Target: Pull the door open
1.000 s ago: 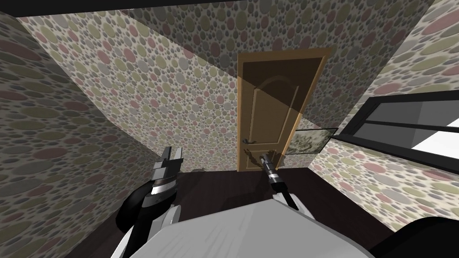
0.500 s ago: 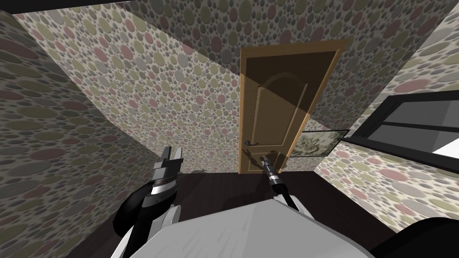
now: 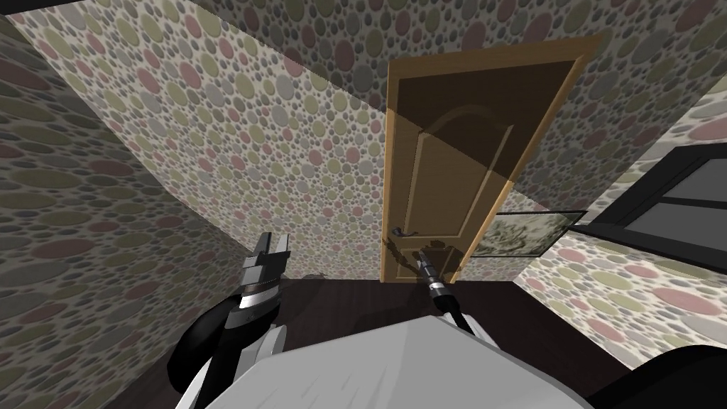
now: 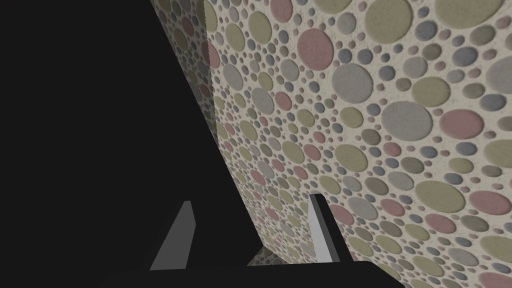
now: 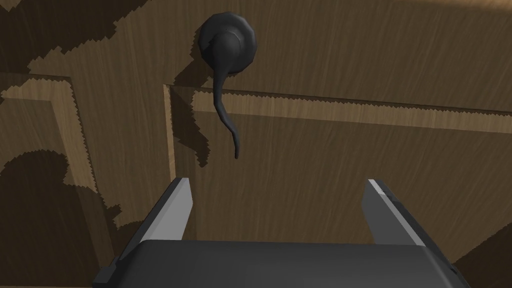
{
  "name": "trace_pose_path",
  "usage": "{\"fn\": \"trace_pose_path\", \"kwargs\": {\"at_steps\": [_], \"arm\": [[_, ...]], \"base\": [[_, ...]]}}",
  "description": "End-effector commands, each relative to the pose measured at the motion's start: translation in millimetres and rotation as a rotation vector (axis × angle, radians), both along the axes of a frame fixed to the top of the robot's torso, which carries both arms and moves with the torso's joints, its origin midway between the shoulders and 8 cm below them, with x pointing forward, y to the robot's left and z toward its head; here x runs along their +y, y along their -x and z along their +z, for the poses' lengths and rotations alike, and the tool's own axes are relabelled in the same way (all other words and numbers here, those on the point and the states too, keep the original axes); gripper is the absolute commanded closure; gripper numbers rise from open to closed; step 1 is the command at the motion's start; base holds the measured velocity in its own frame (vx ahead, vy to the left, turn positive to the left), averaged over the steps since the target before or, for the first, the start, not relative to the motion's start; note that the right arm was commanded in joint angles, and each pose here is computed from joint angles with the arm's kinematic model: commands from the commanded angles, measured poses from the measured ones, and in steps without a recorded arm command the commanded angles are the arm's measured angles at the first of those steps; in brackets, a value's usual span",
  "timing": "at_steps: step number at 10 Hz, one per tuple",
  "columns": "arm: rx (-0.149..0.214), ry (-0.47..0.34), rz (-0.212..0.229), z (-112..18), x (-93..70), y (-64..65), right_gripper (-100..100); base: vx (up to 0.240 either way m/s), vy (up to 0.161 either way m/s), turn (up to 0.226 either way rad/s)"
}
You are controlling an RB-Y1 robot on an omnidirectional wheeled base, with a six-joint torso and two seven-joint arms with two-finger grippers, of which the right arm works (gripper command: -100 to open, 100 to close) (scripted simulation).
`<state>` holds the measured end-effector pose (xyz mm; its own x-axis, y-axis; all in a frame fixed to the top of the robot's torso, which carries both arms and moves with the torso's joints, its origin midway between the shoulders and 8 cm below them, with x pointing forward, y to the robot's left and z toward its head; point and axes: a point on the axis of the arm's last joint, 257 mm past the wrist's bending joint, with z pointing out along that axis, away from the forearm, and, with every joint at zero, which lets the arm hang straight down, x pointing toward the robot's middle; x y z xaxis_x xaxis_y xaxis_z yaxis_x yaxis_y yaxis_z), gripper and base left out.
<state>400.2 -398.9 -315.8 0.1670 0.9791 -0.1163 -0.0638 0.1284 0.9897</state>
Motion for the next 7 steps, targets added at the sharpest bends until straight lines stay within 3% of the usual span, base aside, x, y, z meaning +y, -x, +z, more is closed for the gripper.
{"fn": "trace_pose_path", "kwargs": {"at_steps": [1,5,6,7], "arm": [[0.023,-0.008,-0.006,-11.7,-3.4,1.8,-100],[0.072,-0.025,-0.021,-34.9,-13.0,8.1,-100],[0.064,-0.022,-0.019,-32.0,-12.1,7.1,-100],[0.067,-0.024,-0.034,-34.3,-23.6,10.3,-100]], "base": [[0.163,-0.014,0.036],[0.159,-0.014,0.037],[0.079,-0.015,0.011],[0.126,0.01,0.106]]}}
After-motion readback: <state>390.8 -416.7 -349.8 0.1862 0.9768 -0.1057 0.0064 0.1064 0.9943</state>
